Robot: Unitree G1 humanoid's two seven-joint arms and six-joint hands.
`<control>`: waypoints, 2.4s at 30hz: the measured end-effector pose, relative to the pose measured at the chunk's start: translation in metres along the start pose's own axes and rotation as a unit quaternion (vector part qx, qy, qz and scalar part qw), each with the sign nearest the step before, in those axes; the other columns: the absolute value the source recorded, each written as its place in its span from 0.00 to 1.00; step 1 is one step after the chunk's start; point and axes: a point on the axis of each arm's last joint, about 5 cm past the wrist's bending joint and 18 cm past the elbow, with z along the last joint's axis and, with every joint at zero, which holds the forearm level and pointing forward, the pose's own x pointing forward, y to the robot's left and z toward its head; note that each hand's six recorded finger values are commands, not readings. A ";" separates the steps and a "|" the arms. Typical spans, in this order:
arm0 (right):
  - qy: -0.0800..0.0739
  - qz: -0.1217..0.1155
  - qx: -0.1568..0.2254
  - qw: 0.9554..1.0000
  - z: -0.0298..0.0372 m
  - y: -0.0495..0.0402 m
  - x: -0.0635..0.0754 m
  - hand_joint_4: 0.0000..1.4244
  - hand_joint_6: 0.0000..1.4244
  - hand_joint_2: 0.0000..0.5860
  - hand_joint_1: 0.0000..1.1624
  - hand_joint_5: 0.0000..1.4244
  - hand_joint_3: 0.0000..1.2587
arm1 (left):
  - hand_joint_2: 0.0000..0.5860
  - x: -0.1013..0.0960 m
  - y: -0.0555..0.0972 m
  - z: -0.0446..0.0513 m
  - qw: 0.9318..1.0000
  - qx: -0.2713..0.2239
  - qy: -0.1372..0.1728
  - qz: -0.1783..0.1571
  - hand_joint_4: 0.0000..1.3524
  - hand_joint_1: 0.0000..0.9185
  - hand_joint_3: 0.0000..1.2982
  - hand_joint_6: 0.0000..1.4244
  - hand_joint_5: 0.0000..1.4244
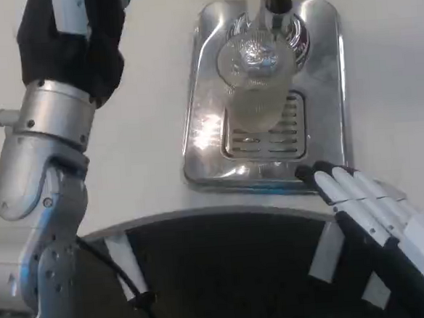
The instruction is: Grasp the cup under the faucet to collect the drink, then remove the cup.
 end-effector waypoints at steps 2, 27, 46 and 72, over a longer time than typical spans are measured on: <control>0.001 0.002 0.002 1.000 0.0002 0.0005 -0.001 0.00 0.04 0.58 0.52 0.01 0.03 | 0.34 -0.001 -0.004 0.0024 1.000 -0.006 0.001 -0.007 0.00 0.00 0.00 0.00 0.00; 0.010 0.002 0.006 1.000 -0.0008 0.0003 -0.004 0.00 0.06 0.58 0.52 0.02 0.04 | 0.33 -0.013 -0.037 -0.0173 0.994 -0.047 0.062 -0.077 0.00 0.00 0.00 0.00 0.00; 0.013 0.005 0.014 1.000 -0.0029 0.0009 -0.005 0.00 0.06 0.59 0.52 0.03 0.04 | 0.33 -0.013 -0.042 -0.0143 0.989 -0.004 0.062 -0.132 0.00 0.00 0.00 0.00 0.00; 0.034 0.002 0.040 0.999 -0.0054 0.0053 -0.002 0.00 0.07 0.61 0.49 0.03 0.04 | 0.41 -0.006 -0.044 -0.0067 0.965 0.146 0.055 -0.213 0.00 0.00 0.00 0.00 0.00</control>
